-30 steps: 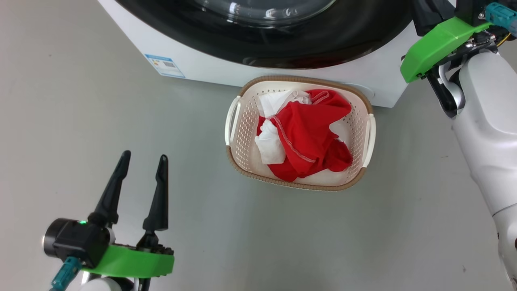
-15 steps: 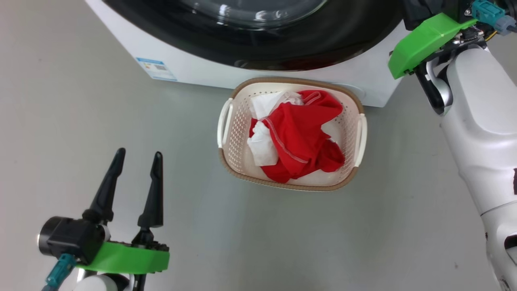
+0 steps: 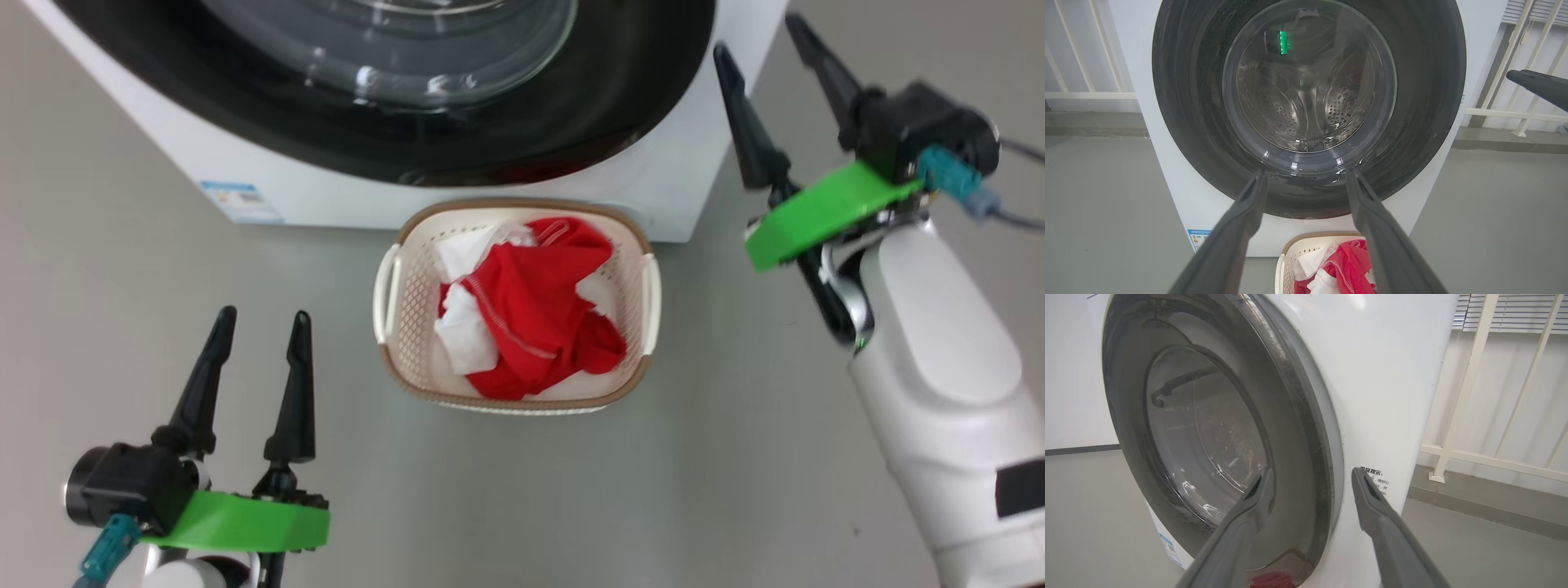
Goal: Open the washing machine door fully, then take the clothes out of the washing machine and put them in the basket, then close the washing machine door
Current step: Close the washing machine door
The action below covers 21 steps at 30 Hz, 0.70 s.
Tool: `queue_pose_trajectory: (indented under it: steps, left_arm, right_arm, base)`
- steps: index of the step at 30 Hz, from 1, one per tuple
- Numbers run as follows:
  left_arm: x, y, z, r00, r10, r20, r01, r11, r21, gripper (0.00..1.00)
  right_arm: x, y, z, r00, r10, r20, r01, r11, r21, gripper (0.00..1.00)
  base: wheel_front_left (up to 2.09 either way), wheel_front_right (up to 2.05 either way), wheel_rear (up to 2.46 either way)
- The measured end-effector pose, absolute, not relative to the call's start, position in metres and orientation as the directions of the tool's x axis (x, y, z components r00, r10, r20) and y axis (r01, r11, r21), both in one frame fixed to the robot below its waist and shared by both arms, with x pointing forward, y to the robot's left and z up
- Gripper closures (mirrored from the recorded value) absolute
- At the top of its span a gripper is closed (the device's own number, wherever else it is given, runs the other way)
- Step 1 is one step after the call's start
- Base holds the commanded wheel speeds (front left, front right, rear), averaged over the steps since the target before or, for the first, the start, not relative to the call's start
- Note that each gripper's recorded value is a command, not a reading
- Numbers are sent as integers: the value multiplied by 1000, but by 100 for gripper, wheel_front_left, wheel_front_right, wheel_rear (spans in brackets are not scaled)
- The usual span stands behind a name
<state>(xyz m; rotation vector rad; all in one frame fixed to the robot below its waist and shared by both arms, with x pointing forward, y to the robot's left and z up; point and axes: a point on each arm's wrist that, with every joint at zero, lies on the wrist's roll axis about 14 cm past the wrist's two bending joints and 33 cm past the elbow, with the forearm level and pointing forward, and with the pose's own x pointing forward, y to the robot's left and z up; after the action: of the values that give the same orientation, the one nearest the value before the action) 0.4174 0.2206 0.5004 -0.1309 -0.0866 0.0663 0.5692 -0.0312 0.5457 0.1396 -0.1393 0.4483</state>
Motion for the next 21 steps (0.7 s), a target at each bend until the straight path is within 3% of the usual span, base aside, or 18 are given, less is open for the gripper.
queue_pose_trajectory:
  steps: [21]
  left_arm:
    - [398, 186, 522, 990, -22, 142, 45, 986, -163, 0]
  right_arm:
    - [465, -153, 550, 973, 137, 184, -157, 983, 98, 0]
  base:
    - [0, 0, 0]
